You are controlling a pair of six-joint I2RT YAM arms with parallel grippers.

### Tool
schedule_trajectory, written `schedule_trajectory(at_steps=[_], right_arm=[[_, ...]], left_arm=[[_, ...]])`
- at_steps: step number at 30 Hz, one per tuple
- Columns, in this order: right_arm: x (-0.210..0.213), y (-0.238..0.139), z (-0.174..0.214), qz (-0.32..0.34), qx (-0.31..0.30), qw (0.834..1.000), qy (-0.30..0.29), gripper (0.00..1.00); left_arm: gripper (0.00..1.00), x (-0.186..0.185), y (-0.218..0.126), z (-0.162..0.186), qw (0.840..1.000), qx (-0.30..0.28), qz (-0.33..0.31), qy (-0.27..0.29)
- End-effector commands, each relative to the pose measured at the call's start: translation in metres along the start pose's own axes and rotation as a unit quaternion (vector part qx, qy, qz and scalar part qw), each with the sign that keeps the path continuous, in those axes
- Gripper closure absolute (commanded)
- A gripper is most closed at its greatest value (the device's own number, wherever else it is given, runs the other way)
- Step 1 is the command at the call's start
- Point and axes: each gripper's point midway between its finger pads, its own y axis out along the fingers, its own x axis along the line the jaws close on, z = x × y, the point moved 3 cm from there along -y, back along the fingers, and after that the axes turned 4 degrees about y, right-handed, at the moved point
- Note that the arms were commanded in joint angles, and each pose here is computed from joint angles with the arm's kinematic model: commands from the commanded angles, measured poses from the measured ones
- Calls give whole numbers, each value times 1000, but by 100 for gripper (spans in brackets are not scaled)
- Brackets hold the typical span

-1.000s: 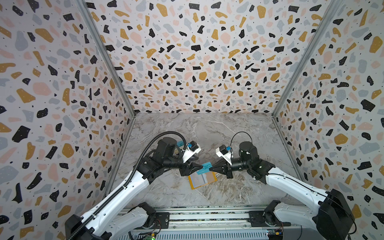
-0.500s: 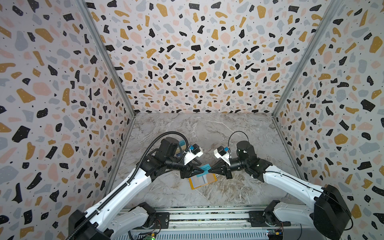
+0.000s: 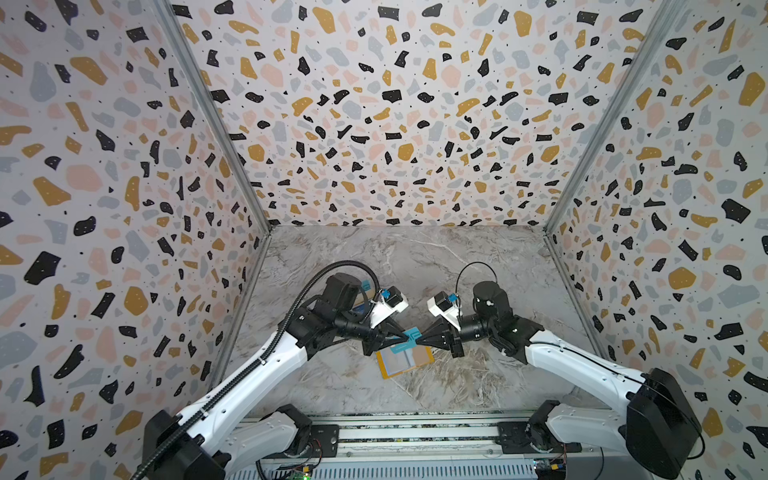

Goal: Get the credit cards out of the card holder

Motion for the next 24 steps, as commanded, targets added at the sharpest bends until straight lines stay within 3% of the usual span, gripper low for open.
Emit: schedule_trajectory(at_steps=[1,12,19,24], right_arm=[[2,-1,-19,4,-16,1000,-23,100],[-4,-2,-19,25,-23,999,-18,91],[-16,-11,-15,63,-22,998,1,64],[-18,-22,-13,92,-32,995,3,36]], left_arm=[[85,-1,-3,-12,1000,-17,3,8],[97,-1,-6,-12,1000,-17,-6,14],[100,1,-8,-11,1000,-14,-22,12],[100,13,-12,-11,997,-9,-74,7]])
